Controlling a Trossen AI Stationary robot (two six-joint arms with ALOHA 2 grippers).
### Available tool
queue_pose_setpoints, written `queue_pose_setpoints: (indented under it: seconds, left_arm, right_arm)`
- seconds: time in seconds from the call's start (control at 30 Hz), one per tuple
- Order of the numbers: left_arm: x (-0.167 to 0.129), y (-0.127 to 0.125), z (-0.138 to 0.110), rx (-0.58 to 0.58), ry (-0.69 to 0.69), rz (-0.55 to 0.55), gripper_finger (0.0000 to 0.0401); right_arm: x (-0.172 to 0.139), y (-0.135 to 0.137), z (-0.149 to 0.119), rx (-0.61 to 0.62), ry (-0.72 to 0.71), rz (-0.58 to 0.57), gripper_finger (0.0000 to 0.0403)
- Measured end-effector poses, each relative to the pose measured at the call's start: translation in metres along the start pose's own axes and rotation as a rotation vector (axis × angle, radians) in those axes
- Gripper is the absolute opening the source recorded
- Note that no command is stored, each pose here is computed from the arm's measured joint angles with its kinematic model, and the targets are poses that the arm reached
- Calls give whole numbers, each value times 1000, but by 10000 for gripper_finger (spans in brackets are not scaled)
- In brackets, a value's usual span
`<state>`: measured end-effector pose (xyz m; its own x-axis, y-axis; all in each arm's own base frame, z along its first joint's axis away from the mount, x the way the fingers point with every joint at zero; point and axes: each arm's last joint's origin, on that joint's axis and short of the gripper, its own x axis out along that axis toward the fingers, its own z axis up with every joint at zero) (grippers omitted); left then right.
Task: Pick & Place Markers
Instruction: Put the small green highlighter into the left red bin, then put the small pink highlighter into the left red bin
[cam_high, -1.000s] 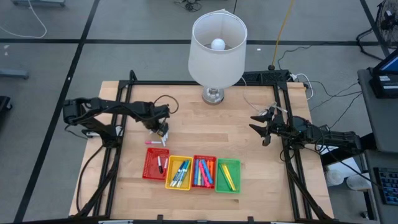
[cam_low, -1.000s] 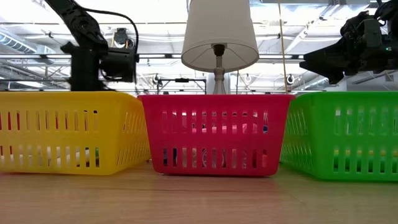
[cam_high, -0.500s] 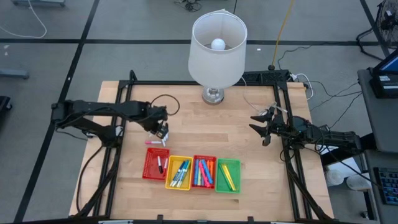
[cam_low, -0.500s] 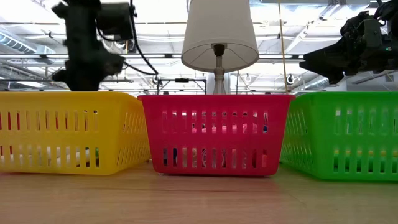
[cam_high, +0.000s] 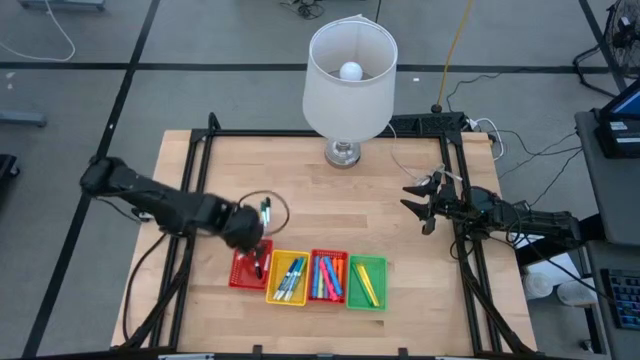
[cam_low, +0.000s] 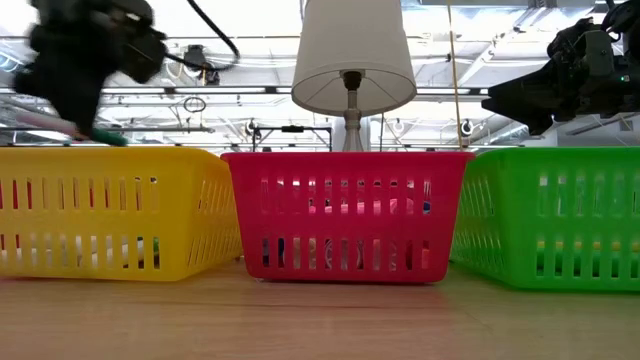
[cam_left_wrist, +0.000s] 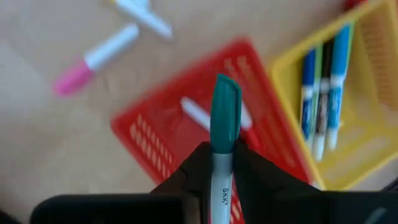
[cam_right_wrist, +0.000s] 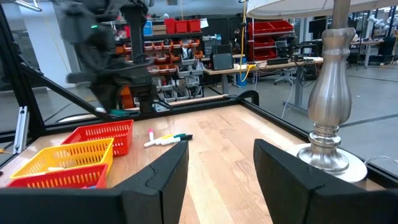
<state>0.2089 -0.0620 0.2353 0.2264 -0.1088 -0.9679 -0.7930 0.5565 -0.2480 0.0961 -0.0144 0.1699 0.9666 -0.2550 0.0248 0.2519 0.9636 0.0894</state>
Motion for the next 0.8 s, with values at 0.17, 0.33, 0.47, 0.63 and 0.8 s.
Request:
queue_pose_setpoints:
  seconds: [0.17, 0.33, 0.47, 0.63, 0.8]
  left_arm:
    - [5, -10, -28, -35, -28, 15, 69]
    - [7, -16, -41, -33, -71, -10, 39]
    - [7, -17, -43, -11, -88, -15, 14]
    - [7, -16, -43, 10, -94, -12, 7]
    - [7, -16, -40, 29, -99, -8, 35]
  right_arm:
    - [0, 0, 0, 0, 0, 0, 169]
    - [0, 0, 0, 0, 0, 0, 169]
    - [0, 0, 0, 0, 0, 0, 169]
    - [0, 0, 0, 0, 0, 0, 169]
    - [0, 0, 0, 0, 0, 0, 169]
